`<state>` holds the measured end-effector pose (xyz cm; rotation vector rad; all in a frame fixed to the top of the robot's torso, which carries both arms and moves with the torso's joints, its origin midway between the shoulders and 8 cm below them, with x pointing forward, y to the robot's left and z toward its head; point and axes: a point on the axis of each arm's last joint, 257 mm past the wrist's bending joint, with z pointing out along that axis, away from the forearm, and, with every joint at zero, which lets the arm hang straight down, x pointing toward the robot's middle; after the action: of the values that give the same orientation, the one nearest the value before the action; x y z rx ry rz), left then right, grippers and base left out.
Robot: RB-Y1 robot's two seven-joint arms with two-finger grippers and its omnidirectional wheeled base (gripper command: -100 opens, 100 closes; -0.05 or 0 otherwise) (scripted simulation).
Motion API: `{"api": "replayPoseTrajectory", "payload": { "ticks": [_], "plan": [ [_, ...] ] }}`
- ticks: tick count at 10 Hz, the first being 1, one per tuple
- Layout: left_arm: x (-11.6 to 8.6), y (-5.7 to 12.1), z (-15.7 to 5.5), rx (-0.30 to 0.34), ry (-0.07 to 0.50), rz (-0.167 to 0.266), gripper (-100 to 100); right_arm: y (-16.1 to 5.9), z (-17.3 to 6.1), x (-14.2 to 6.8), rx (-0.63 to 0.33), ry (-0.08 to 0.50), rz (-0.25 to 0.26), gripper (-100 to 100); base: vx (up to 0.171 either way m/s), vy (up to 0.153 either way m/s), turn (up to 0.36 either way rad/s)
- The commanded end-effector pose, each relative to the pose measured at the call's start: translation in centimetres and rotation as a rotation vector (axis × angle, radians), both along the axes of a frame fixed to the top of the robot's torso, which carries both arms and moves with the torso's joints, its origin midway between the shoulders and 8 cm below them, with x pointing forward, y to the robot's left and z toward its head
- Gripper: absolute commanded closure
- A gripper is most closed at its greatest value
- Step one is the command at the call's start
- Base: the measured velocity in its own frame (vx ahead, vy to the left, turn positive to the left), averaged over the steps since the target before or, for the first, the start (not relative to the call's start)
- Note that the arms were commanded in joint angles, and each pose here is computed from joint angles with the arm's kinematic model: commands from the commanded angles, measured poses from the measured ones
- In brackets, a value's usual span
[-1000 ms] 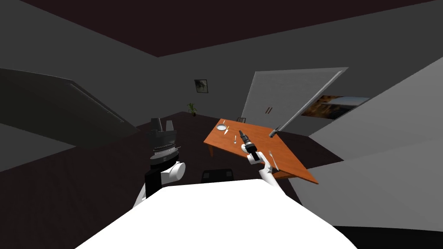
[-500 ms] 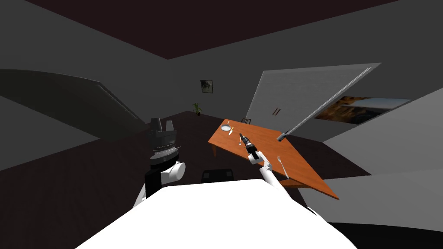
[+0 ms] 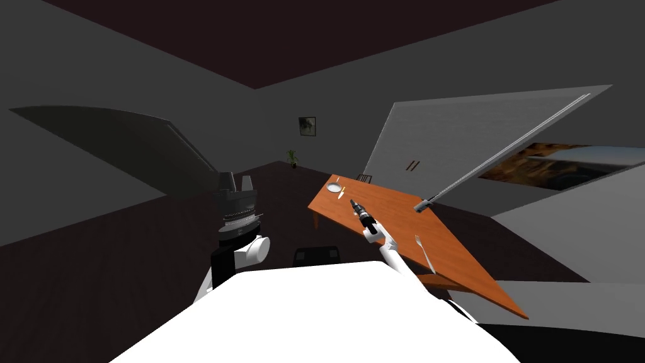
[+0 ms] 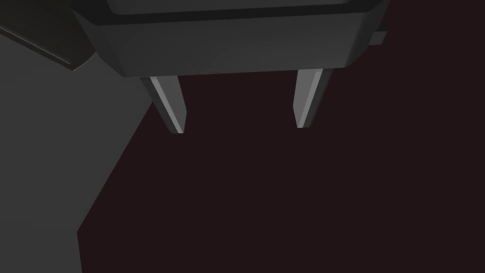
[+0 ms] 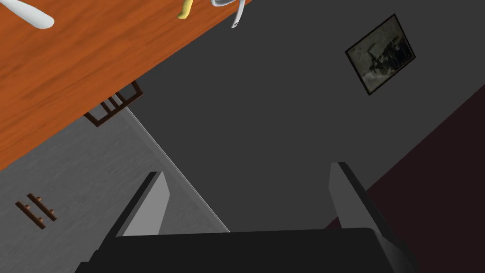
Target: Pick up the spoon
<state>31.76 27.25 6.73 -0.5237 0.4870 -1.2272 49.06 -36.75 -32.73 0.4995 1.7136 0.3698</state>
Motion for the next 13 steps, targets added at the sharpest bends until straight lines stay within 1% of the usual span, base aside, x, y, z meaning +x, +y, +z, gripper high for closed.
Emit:
{"api": "replayPoseTrajectory", "payload": {
  "ticks": [1, 2, 3, 4, 5, 6, 7, 8, 9, 10, 12, 13],
  "plan": [
    [0.0, 0.0, 0.0, 0.0, 0.0, 0.0, 0, -2.0, -1.8, -0.4, -0.039, 0.056, -0.021, -100, 0.028, 0.052, 0.174],
    [0.0, 0.0, 0.0, 0.0, 0.0, 0.0, 0, -2.2, -2.5, -0.7, -0.039, 0.07, -0.026, -100, 0.023, 0.04, 0.079],
    [0.0, 0.0, 0.0, 0.0, 0.0, 0.0, 0, -3.9, -4.5, -1.6, -0.07, 0.127, -0.049, -100, 0.036, 0.042, 0.155],
    [0.0, 0.0, 0.0, 0.0, 0.0, 0.0, 0, -3.9, -4.5, -1.6, -0.07, 0.127, -0.049, -100, 0.038, 0.027, 0.072],
    [0.0, 0.0, 0.0, 0.0, 0.0, 0.0, 0, -5.2, -5.6, -2.3, -0.097, 0.165, -0.064, -100, 0.034, 0.037, 0.149],
    [0.0, 0.0, 0.0, 0.0, 0.0, 0.0, 0, -5.6, -6.5, -2.7, -0.098, 0.183, -0.072, -100, 0.036, 0.029, 0.074],
    [0.0, 0.0, 0.0, 0.0, 0.0, 0.0, 0, -7.1, -7.9, -3.8, -0.124, 0.23, -0.092, -100, 0.047, 0.034, 0.144],
    [0.0, 0.0, 0.0, 0.0, 0.0, 0.0, 0, -9.0, -9.9, -5.3, -0.148, 0.291, -0.118, -100, 0.056, 0.043, 0.221],
    [0.0, 0.0, 0.0, 0.0, 0.0, 0.0, 0, -10.6, -11.2, -6.7, -0.17, 0.338, -0.139, -100, 0.065, 0.044, 0.201],
    [0.0, 0.0, 0.0, 0.0, 0.0, 0.0, 0, -10.8, -11.6, -6.9, -0.17, 0.346, -0.143, -100, 0.051, 0.032, 0.076],
    [0.0, 0.0, 0.0, 0.0, 0.0, 0.0, 0, -14.1, -14.1, -10.2, -0.21, 0.444, -0.19, -100, 0.046, 0.033, 0.167],
    [0.0, 0.0, 0.0, 0.0, 0.0, 0.0, 0, -14.2, -14.2, -10.3, -0.211, 0.447, -0.192, -100, 0.045, 0.014, 0.08]
  ]
}}
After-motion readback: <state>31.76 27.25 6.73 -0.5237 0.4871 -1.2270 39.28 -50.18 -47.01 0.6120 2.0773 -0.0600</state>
